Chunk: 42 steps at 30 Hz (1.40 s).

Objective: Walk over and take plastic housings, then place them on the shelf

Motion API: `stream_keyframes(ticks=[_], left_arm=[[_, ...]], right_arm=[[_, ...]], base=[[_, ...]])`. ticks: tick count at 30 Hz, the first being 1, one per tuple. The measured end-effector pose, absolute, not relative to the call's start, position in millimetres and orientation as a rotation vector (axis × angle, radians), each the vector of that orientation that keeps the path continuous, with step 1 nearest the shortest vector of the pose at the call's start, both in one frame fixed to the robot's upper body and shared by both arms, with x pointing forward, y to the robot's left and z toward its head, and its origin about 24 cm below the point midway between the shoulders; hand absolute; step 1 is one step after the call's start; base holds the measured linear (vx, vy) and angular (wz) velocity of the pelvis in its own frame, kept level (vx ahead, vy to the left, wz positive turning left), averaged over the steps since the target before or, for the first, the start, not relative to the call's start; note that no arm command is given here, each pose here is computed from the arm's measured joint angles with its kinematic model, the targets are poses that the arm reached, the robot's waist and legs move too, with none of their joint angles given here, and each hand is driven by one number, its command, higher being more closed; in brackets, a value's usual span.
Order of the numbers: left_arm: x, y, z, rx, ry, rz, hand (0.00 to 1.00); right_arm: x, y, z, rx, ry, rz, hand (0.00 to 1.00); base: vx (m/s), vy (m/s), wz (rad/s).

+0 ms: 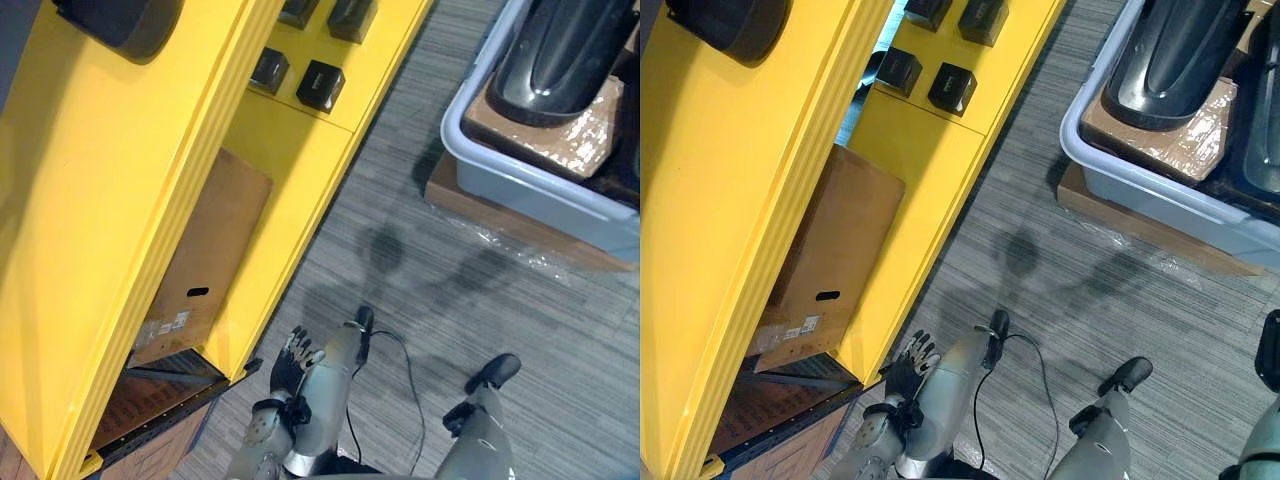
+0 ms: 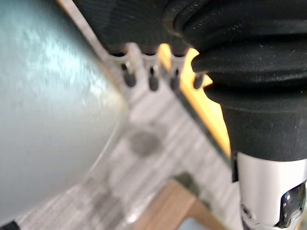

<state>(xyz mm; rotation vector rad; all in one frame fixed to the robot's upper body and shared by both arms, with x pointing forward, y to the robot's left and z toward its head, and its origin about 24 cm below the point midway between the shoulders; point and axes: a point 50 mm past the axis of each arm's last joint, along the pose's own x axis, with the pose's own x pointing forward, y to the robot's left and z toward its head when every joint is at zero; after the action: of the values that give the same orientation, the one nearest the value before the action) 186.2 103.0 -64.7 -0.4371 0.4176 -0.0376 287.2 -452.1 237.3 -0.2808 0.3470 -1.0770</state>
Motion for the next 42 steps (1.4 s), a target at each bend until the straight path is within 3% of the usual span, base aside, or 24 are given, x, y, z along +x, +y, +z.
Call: stream_keyframes(ticks=[10,23,42], left_arm=[[181,117,-61,-0.444,0.392,0.006,0.0],[198,137,-31,-0.454,0.235,0.041,0.0],[249,128,29,-0.36,-0.031,-0.032,0.0]], right_arm=[[297,-446,245,-0.443,0.29,-1.043,1.0],[337,-400,259,-0.75,0.084,-0.963,1.0],[359,-359,251,-0.78,-0.053,-1.049,1.0]], base=[[-0.05,-0.01,0.0],[-0.06,-0.003,-0.08],[-0.06,0.037,-0.02]])
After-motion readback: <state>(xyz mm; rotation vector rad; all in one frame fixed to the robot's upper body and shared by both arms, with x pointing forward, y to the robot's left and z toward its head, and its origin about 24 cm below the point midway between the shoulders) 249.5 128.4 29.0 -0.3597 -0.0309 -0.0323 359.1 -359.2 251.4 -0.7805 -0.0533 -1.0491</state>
